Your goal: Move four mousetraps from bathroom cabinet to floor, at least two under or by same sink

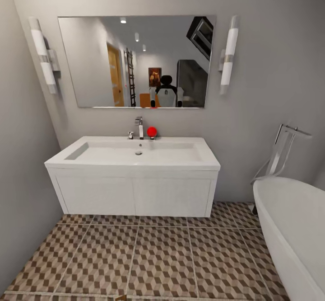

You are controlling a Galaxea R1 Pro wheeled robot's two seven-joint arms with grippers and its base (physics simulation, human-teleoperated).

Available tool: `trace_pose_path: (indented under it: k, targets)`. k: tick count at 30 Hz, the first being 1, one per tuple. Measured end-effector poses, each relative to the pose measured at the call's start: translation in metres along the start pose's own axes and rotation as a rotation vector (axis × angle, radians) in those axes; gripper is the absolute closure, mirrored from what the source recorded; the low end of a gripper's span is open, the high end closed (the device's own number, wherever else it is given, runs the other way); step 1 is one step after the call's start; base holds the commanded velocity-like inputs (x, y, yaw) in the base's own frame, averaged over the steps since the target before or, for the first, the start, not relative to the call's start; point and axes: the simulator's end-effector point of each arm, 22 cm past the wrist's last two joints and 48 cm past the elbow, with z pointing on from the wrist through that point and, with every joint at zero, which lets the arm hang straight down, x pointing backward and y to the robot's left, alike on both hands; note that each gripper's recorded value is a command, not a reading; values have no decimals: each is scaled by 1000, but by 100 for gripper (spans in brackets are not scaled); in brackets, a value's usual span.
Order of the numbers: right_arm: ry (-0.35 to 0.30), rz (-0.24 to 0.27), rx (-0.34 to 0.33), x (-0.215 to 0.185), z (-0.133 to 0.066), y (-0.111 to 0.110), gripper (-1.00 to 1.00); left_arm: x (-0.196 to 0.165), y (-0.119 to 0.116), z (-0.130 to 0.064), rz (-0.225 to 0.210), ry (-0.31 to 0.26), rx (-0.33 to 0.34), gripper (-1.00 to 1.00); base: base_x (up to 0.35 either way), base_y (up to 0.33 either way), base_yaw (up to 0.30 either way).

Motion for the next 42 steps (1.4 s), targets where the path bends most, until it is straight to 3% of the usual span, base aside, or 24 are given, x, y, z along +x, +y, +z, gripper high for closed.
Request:
trace_pose_path:
  k: [17, 21, 26, 29, 34, 42]
  targets:
    - [-3, -13, 7, 10, 28, 4, 100, 8, 5, 28, 4, -14, 6, 100, 0, 0, 0]
    - [-24, -12, 6, -21, 35, 6, 100, -12, 12, 34, 7, -48, 5, 100, 0, 0, 0]
    - [-78, -1, 9, -84, 34, 7, 100, -48, 1, 38, 14, -66, 29, 100, 0, 0, 0]
    - [-106, 3, 11, -104, 33, 7, 100, -65, 4, 39, 18, -79, 3, 100, 0, 0, 0]
    - [-118, 9, 7, -108, 39, 11, 100, -76, 15, 43, 22, -99, -51, 100, 0, 0, 0]
    - [-135, 15, 5, -102, 52, 15, 100, -68, 24, 56, 39, -98, -75, 100, 0, 0, 0]
